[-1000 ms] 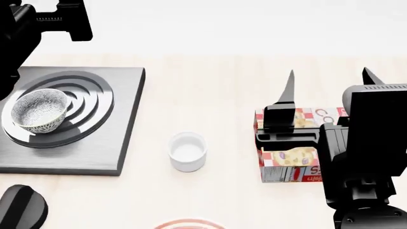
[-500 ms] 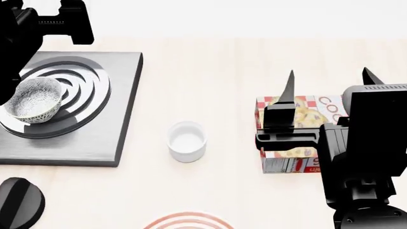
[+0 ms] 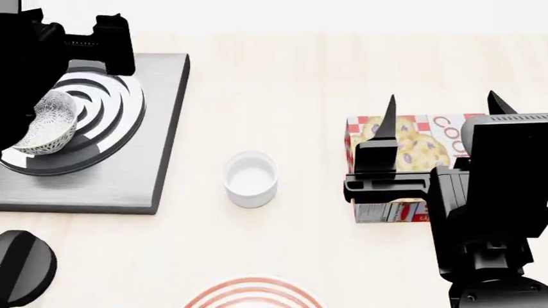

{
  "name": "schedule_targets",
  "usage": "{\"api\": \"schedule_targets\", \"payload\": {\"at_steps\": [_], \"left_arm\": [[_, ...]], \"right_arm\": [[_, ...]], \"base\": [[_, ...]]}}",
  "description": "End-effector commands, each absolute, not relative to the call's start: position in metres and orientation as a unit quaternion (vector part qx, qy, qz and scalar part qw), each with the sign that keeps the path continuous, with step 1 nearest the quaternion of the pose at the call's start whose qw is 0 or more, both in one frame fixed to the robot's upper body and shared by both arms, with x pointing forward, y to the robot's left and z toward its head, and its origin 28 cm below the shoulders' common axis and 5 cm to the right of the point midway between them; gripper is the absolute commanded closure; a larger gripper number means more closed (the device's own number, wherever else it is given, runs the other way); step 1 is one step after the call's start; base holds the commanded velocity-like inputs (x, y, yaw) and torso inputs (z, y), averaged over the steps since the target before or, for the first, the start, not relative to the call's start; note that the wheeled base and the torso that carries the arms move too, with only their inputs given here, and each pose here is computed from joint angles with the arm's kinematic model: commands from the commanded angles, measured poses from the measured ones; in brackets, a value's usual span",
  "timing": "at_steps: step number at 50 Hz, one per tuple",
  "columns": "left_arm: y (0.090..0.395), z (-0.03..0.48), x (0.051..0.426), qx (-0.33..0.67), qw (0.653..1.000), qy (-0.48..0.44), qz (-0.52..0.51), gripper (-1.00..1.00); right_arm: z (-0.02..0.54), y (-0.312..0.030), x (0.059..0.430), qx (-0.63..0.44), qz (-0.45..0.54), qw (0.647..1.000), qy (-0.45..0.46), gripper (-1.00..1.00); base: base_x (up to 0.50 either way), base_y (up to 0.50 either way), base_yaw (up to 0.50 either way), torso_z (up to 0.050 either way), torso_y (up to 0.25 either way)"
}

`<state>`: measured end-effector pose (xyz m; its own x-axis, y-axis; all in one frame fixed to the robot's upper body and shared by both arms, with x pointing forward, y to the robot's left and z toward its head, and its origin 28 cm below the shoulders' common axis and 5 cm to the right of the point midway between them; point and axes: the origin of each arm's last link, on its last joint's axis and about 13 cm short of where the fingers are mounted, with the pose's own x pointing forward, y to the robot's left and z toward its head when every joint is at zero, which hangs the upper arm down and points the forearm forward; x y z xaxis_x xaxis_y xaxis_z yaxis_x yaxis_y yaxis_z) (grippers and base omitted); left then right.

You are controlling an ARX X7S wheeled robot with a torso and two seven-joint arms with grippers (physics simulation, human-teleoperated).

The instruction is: Pick the akita bowl on the stove and place it on the plate.

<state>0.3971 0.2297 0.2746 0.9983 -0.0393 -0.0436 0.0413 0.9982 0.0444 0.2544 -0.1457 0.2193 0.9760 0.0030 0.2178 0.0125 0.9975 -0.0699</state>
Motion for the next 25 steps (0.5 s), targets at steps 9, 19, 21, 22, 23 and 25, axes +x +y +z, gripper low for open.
{"api": "schedule_targets", "payload": {"at_steps": [9,19,21,22,23,25], "left_arm": [[0.227,0.254,0.397,0.075,0.993,0.094,0.003,-1.00],[0.229,0.235,0.395,0.095,0.988,0.119,0.020,-1.00],[0.230,0.232,0.395,0.100,0.987,0.124,0.023,-1.00],[0.231,0.231,0.395,0.101,0.987,0.126,0.025,-1.00],[0.231,0.229,0.395,0.101,0.986,0.127,0.026,-1.00],[0.232,0.228,0.395,0.104,0.986,0.128,0.026,-1.00]], "right_arm": [[0.219,-0.146,0.254,-0.036,-0.002,0.993,-0.110,-1.00],[0.221,-0.146,0.254,-0.036,-0.001,0.993,-0.110,-1.00],[0.221,-0.146,0.254,-0.036,-0.001,0.993,-0.110,-1.00],[0.221,-0.146,0.254,-0.036,-0.001,0.993,-0.110,-1.00],[0.220,-0.146,0.254,-0.035,-0.001,0.993,-0.110,-1.00],[0.221,-0.145,0.253,-0.035,-0.001,0.993,-0.110,-1.00]], "base": [[0.00,0.00,0.00,0.000,0.000],[0.00,0.00,0.00,0.000,0.000],[0.00,0.00,0.00,0.000,0.000],[0.00,0.00,0.00,0.000,0.000],[0.00,0.00,0.00,0.000,0.000],[0.00,0.00,0.00,0.000,0.000]]}}
